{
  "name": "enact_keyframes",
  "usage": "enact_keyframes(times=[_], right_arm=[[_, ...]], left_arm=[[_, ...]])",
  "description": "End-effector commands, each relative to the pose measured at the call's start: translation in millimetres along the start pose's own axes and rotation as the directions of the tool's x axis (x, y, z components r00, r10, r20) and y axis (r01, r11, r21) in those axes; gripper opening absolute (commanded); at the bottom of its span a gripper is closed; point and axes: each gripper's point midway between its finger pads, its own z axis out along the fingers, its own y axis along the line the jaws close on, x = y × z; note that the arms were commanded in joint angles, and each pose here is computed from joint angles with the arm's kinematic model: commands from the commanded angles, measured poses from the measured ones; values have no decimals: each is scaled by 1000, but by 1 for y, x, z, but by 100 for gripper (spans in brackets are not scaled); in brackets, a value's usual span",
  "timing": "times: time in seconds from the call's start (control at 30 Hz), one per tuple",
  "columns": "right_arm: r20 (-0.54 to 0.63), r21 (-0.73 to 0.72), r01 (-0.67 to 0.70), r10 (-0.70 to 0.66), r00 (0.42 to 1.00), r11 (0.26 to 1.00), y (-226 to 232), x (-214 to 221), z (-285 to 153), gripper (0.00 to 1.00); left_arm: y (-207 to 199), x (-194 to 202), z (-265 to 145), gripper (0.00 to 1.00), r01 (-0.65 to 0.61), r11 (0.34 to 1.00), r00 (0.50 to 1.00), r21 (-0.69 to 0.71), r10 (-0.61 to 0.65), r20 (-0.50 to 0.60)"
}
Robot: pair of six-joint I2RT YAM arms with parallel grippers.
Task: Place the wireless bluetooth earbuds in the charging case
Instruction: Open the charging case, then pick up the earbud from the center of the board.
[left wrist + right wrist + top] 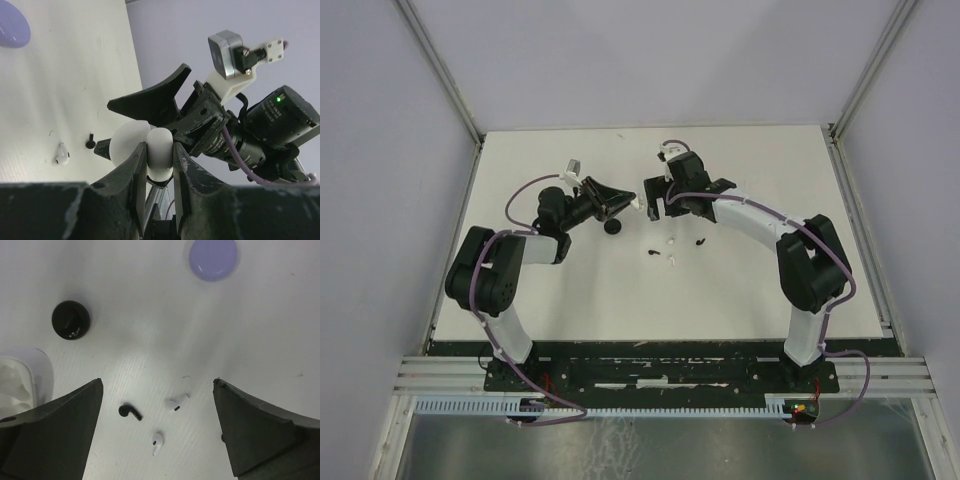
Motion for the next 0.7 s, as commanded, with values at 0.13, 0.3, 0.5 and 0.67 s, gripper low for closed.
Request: enact_keyframes(times=[0.13,0.3,0.5,0.67], right_arm=[[-33,167,75,-71,997,983,-37,20,-37,99],[-95,157,118,-104,990,981,-40,38,-45,93],[-155,81,122,-108,982,989,-25,60,-50,79],[-203,26,124,-116,972,992,-5,76,-46,65]], left_arm=[[-25,-1,1,3,39,989,997,145,-29,-69],[-21,-6,-7,3,40,989,998,143,-32,-59],[-18,-10,-13,3,46,989,998,140,-40,-46],[-17,-10,-18,3,69,985,997,158,-62,-51]])
